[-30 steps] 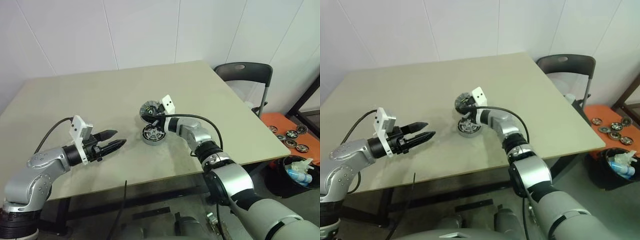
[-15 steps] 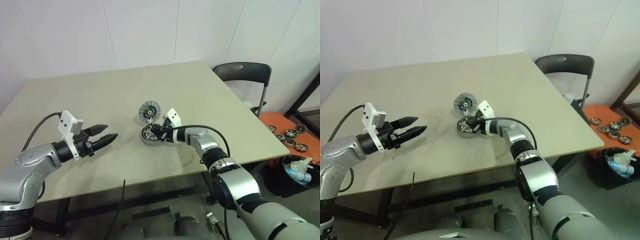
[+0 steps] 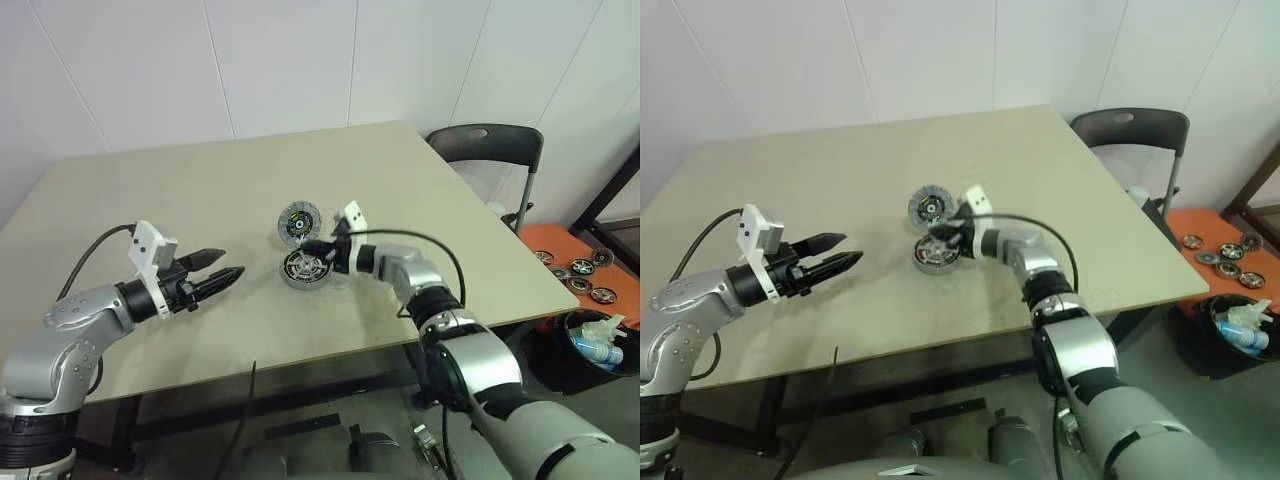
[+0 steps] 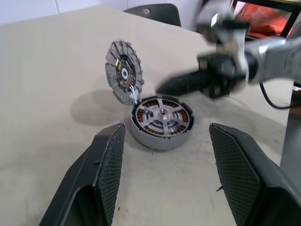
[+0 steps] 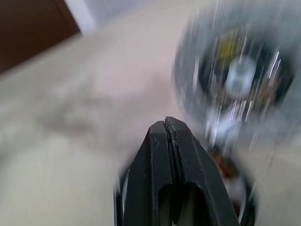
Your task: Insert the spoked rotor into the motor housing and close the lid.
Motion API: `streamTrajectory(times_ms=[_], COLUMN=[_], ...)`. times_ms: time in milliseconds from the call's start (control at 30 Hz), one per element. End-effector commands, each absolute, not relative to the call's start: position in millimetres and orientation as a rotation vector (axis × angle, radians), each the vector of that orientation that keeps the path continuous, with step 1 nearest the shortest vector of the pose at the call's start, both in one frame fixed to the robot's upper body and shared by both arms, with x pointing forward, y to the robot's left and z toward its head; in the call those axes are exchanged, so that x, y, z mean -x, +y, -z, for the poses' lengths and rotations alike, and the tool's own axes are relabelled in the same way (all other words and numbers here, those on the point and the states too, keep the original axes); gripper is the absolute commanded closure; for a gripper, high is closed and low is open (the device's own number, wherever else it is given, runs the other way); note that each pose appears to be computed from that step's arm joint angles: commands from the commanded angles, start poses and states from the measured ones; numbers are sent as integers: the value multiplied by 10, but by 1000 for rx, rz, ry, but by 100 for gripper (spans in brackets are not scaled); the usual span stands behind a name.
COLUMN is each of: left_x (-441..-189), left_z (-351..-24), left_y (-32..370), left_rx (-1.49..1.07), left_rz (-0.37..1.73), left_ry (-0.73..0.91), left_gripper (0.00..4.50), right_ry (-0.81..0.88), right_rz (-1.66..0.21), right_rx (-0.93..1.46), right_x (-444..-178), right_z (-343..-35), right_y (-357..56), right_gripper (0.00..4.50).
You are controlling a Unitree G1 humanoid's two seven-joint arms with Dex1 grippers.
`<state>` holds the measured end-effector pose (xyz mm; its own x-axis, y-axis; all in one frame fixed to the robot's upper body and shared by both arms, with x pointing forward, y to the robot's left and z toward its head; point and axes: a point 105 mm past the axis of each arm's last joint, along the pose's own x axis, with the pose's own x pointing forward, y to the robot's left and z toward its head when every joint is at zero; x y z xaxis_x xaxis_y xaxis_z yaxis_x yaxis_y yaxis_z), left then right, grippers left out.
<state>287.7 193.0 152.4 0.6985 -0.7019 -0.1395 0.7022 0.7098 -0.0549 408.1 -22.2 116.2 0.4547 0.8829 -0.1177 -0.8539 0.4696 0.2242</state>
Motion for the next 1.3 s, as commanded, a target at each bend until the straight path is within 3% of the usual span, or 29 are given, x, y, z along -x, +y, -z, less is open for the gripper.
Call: streamTrajectory(times_ms=[33, 167, 433, 633, 733, 900, 1067, 1300], left_x=[-2890, -2855, -2854, -2829, -2806, -2760, -2714, -2665], left_z=[-1611, -1583, -1553, -1516, -1495, -1472, -1453, -1435], left_y=[1905, 1906, 1906, 1855, 1858, 1850, 1857, 1871], left_rx=[-27, -40, -46, -44, -48, -44, -35, -23], left_rz=[781, 784, 777, 779, 771, 753, 730, 702], left_ry=[110, 114, 116, 113, 116, 115, 117, 116], left_gripper=[145, 145, 145, 145, 140, 140, 140, 140], right_ry=[123, 147, 4, 25, 30, 12, 44, 150], right_rz=[-1106, -1292, -1507, -1633, -1679, -1610, -1588, -1611], right_rx=[55, 416, 792, 1182, 1347, 1536, 1602, 1682], right_x=[-4121, -3920, -3889, -3805, -3768, -3845, -3873, -3860], right_z=[-1368, -1132, -1780, -1736, -1660, -1617, -1577, -1270], right_y=[-214, -323, -233, -227, -200, -106, -43, -165], right_gripper=[450, 450, 450, 450, 393, 233, 233, 233])
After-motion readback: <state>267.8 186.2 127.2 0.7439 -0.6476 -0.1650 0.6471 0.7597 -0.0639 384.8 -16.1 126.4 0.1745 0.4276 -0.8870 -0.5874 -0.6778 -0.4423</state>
